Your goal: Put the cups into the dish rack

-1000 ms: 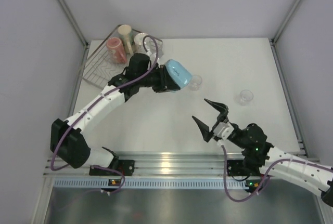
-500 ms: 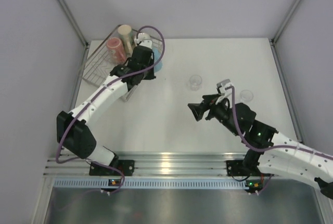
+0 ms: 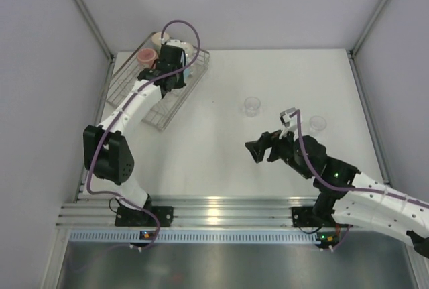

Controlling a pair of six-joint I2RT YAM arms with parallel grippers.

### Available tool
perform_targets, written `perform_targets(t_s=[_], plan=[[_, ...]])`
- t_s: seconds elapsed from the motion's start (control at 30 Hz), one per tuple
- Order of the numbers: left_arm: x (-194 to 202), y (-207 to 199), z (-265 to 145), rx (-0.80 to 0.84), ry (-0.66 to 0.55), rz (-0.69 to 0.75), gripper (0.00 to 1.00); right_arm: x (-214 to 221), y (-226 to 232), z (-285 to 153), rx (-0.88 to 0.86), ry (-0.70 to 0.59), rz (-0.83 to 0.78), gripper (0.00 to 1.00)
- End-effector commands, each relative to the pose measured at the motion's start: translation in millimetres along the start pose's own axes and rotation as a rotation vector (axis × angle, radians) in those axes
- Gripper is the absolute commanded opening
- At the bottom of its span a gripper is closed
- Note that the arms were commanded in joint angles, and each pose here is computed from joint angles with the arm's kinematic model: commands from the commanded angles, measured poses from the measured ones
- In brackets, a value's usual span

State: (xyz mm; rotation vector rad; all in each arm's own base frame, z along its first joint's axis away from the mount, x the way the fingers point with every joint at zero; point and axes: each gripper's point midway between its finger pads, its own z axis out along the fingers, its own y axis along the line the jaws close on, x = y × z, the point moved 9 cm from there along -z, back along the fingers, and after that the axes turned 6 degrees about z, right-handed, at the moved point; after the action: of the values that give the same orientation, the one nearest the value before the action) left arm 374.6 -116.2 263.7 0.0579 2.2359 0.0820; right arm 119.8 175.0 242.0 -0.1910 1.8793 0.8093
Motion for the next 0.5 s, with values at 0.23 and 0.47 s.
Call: perform_targets(t_s=[0.23,0.47], plan=[[-47,19,26,-0.035,-0.175,-0.065,0.00,-3,-2,-21,-0.020,-0.040,0.081,0.81],[-49,24,60,-0.016,-0.162,-0.108,0.00,-6,-6,-28,-0.011,-0.057,0.061,0.81]])
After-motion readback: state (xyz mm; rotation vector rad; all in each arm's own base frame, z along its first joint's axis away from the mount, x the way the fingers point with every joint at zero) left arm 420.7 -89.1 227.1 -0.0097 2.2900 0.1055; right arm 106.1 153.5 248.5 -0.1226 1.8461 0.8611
